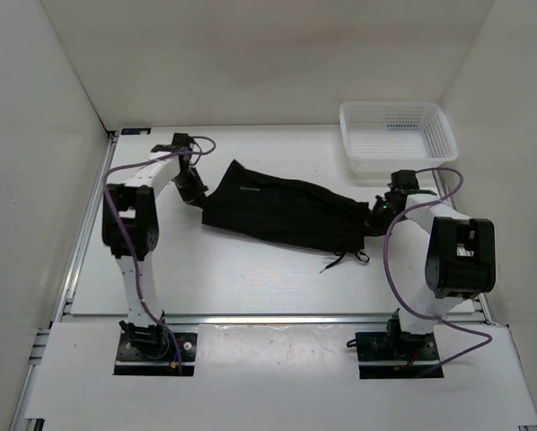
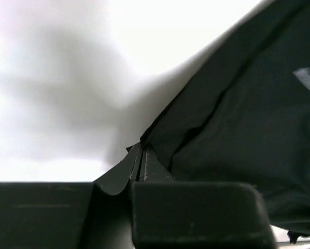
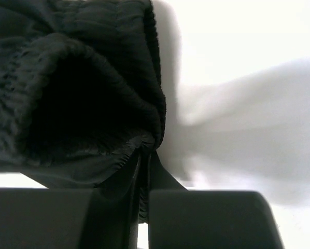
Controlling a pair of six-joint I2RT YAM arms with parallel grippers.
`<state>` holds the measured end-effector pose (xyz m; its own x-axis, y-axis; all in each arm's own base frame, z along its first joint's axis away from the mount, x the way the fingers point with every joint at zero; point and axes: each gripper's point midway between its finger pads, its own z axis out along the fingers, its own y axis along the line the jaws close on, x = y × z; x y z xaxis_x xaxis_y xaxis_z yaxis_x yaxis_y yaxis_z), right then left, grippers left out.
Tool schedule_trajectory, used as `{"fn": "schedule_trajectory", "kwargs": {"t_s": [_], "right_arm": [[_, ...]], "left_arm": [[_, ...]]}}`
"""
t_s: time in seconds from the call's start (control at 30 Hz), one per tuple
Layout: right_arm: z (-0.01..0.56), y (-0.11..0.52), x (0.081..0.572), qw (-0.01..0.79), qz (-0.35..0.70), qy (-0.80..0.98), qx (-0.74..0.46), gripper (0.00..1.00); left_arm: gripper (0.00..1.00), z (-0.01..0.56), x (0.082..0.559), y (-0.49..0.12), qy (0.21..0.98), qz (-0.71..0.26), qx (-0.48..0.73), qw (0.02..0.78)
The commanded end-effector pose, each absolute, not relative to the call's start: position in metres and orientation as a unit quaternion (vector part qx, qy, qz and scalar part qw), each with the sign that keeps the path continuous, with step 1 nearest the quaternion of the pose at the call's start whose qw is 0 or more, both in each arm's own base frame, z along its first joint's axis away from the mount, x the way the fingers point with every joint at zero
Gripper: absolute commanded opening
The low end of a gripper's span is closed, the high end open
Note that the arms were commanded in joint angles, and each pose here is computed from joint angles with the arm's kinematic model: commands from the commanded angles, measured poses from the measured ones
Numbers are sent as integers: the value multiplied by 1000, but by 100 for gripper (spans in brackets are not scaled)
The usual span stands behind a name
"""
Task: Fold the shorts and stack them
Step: Fold the shorts
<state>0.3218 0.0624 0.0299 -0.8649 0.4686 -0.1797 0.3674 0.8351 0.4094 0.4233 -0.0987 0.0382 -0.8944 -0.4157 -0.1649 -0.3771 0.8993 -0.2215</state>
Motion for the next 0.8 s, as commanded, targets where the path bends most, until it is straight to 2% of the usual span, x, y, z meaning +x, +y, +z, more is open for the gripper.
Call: {"fn": "schedule_trajectory", "kwargs": {"t_s": [0.0, 0.03, 0.07, 0.1, 0.13, 0.17, 0.2, 0.27, 0.3, 0.33, 0.37, 0.4, 0.43, 0.53, 0.57, 0.63, 0.7, 0.77], "right_arm": [[45, 85, 285, 102, 195, 965, 144, 0], [47, 90, 281, 98, 195, 966, 136, 0], [49, 98, 276, 94, 196, 968, 121, 6], [53, 99, 271, 93, 192, 970, 116, 37], [56, 103, 271, 97, 183, 973, 106, 57], [60, 101, 272, 105, 169, 975, 102, 71], [69, 95, 279, 125, 154, 975, 103, 87], [74, 85, 283, 140, 115, 977, 107, 95], [85, 85, 290, 158, 110, 976, 103, 96], [89, 83, 292, 163, 103, 976, 105, 96], [92, 84, 291, 161, 97, 978, 94, 96], [98, 83, 295, 176, 89, 977, 86, 90], [103, 89, 295, 180, 86, 977, 74, 61], [112, 113, 289, 185, 87, 978, 37, 12], [113, 119, 287, 184, 89, 978, 26, 7], [118, 143, 284, 186, 104, 977, -3, 2], [112, 153, 287, 177, 105, 979, -5, 2], [105, 159, 304, 178, 110, 978, -1, 0]], "left_arm": [[10, 84, 399, -61, 956, -46, -241, 164], [10, 98, 387, -60, 953, -50, -241, 177], [10, 84, 364, -56, 956, -38, -249, 153], [10, 82, 353, -56, 954, -37, -257, 147], [10, 89, 344, -55, 952, -40, -262, 154], [12, 77, 328, -53, 954, -33, -267, 134], [22, 72, 322, -56, 955, -37, -266, 124], [45, 67, 315, -61, 960, -44, -255, 111], [64, 64, 314, -61, 960, -41, -255, 105], [74, 63, 312, -61, 961, -40, -256, 101], [76, 66, 314, -65, 962, -42, -250, 105], [76, 72, 317, -65, 960, -46, -250, 115], [76, 75, 320, -65, 960, -48, -250, 119], [72, 97, 329, -60, 955, -40, -252, 152], [65, 105, 332, -62, 954, -41, -248, 165], [60, 115, 337, -60, 952, -38, -249, 174], [54, 124, 344, -60, 951, -43, -243, 188], [53, 125, 345, -66, 952, -48, -237, 185]]}}
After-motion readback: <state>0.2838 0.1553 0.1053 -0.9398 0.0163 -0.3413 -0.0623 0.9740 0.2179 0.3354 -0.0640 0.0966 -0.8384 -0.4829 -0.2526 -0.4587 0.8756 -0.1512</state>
